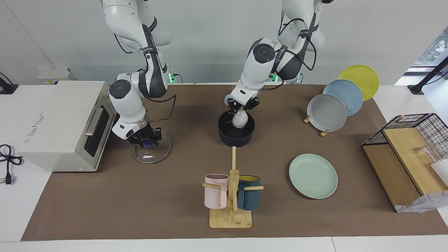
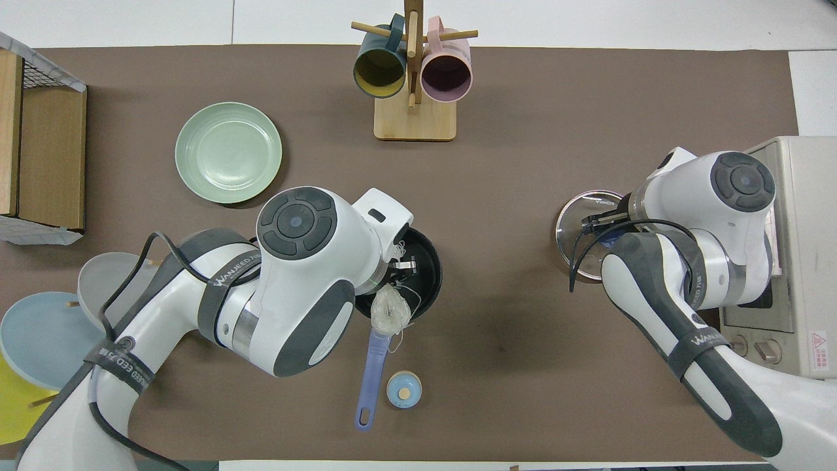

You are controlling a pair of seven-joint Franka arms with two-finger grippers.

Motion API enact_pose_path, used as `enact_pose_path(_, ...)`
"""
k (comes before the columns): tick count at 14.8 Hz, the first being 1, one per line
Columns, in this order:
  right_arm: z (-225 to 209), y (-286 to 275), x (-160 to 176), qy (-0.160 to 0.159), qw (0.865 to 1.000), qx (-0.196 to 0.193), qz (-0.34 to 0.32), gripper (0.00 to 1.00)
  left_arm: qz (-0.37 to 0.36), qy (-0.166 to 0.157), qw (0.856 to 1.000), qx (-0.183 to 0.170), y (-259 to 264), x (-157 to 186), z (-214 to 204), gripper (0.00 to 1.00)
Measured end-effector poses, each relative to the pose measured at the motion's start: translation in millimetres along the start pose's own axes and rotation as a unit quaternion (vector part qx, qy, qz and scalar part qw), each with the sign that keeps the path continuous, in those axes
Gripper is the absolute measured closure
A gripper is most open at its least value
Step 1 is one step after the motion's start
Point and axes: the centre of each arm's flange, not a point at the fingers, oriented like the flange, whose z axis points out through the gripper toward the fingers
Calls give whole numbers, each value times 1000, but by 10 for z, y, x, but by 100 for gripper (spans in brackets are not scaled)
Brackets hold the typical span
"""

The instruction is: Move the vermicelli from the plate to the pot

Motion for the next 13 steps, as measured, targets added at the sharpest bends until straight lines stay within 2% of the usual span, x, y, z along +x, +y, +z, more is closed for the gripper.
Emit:
enact_pose_path(4, -428, -65, 139, -22, 1000, 2, -6, 35, -4, 10, 1000, -5, 6, 87, 365, 76)
enact_pose_path(9, -1070, -425, 109, -27, 999, 2, -28, 35, 21, 16, 1000, -8, 36, 163, 605, 75)
enact_pose_path(12, -1268, -679, 34, -24, 999, 1, -22, 35, 38, 18, 999, -8, 21, 177, 574, 52)
enact_pose_path(13, -1317, -757, 9, -23, 1000, 1, -17, 35, 39, 17, 999, -8, 13, 181, 529, 37)
